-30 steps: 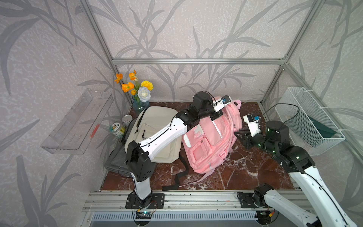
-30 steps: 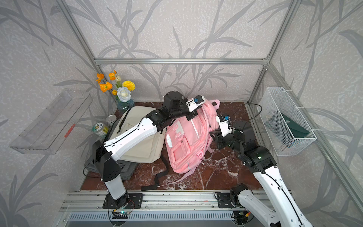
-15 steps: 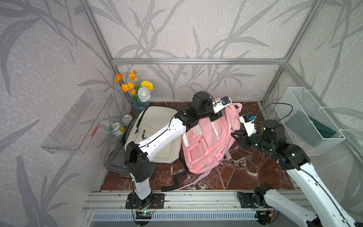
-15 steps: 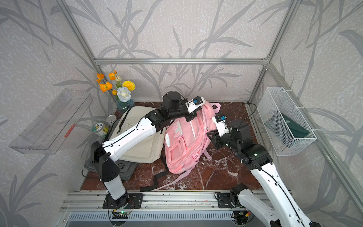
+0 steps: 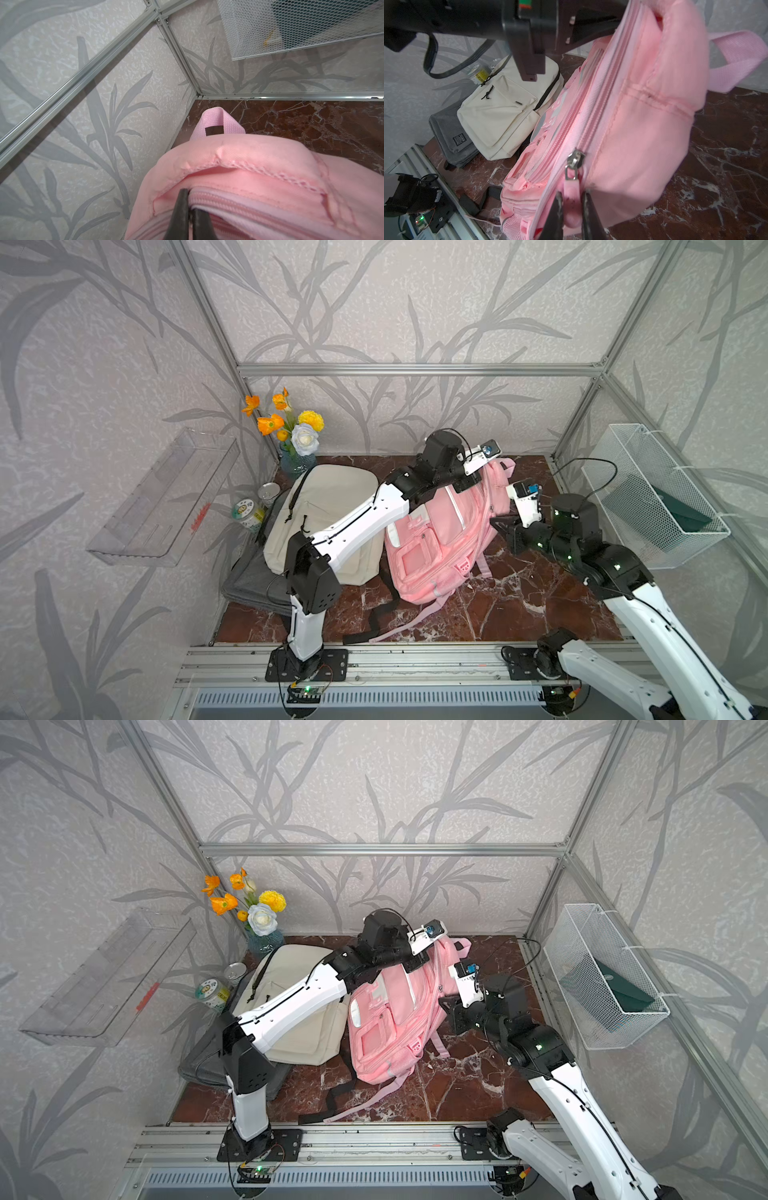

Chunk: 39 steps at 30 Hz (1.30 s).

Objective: Zip up the backpack
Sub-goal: Zip the zipper on the backpack.

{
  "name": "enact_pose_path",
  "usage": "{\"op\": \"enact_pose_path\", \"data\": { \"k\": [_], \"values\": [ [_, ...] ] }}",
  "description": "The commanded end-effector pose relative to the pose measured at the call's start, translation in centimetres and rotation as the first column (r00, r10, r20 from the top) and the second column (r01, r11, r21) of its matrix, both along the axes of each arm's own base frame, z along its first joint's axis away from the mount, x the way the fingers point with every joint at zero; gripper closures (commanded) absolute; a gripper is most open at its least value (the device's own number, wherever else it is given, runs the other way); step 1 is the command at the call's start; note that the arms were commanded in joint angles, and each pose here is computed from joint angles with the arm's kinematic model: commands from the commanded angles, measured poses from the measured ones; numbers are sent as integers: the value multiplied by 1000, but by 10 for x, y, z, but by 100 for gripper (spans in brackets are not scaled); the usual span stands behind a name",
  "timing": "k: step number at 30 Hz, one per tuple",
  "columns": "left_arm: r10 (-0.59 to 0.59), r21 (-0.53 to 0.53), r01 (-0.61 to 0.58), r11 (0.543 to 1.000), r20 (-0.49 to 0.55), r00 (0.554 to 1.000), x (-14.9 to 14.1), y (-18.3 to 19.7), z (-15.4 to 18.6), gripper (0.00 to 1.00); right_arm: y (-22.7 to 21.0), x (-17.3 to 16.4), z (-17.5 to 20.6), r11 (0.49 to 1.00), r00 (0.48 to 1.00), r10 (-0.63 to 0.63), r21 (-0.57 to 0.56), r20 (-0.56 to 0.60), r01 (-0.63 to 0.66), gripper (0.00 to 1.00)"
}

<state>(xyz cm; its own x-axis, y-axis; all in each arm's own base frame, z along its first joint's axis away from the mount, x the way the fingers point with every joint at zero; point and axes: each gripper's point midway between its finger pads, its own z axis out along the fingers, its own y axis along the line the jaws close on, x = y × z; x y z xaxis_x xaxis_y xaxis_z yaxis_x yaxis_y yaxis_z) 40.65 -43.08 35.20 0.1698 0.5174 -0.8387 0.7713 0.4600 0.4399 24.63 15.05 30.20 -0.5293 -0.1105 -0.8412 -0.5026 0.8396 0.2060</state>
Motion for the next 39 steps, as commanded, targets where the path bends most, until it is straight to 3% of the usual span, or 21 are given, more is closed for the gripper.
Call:
{"op": "enact_pose_path", "data": {
  "k": [1,10,27,39],
  "values": [
    [227,-105,-214,971,129,965,45,30,57,100,1,-18,-22,1000,996,20,-11,-85,-21,100],
    [321,-186,-296,937,124,939,65,44,76,100,-5,-20,-44,999,989,-43,-9,-141,42,100],
    [355,-344,-302,889,100,930,50,61,138,100,2,-8,-84,995,973,-85,40,-214,96,100],
    [365,-369,-306,878,100,926,54,60,151,100,-4,-8,-118,991,957,-131,-3,-259,134,100]
  ]
}}
